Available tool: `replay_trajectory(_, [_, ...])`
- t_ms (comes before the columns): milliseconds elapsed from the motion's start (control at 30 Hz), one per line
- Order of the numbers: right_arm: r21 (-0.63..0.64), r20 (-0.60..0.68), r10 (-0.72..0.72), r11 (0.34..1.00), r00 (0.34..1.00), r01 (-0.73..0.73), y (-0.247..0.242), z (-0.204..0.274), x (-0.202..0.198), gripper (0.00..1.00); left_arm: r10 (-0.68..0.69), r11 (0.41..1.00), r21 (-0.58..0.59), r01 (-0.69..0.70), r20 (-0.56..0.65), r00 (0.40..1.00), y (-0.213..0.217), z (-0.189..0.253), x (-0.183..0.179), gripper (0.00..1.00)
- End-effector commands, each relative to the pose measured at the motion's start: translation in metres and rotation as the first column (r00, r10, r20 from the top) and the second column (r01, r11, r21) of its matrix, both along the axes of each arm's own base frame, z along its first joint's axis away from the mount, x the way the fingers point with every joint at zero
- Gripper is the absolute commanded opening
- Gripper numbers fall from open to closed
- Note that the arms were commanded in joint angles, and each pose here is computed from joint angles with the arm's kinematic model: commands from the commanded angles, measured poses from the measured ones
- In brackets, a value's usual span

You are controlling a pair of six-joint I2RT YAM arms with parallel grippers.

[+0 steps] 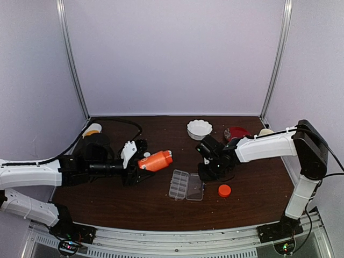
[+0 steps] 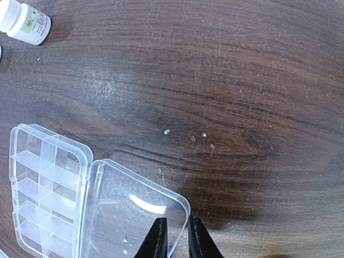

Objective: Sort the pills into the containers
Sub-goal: Adjust the pill container at the center of the board.

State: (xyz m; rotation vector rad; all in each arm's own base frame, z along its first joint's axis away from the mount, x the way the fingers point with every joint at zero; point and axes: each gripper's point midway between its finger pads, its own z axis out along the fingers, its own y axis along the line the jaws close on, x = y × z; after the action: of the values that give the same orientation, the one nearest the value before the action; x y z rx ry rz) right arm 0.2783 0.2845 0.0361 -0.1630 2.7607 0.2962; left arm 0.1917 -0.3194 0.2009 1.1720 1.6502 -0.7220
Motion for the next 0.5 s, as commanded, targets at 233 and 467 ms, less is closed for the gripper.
replay_trajectory(233, [0.007,-0.001,0.011,1.000,1.000,-0.011,0.007,-0.010,0.001,0.15,-0.040,0.999,-0.033,0.040,0.010,0.999,-0.015,0.008,0.002,0.00])
replay_trajectory(467, [0.019,0.008,0.016,1.000,1.000,-0.016,0.009,-0.007,0.003,0.08,-0.059,0.998,-0.022,0.058,-0.034,0.998,-0.021,-0.001,0.001,0.00])
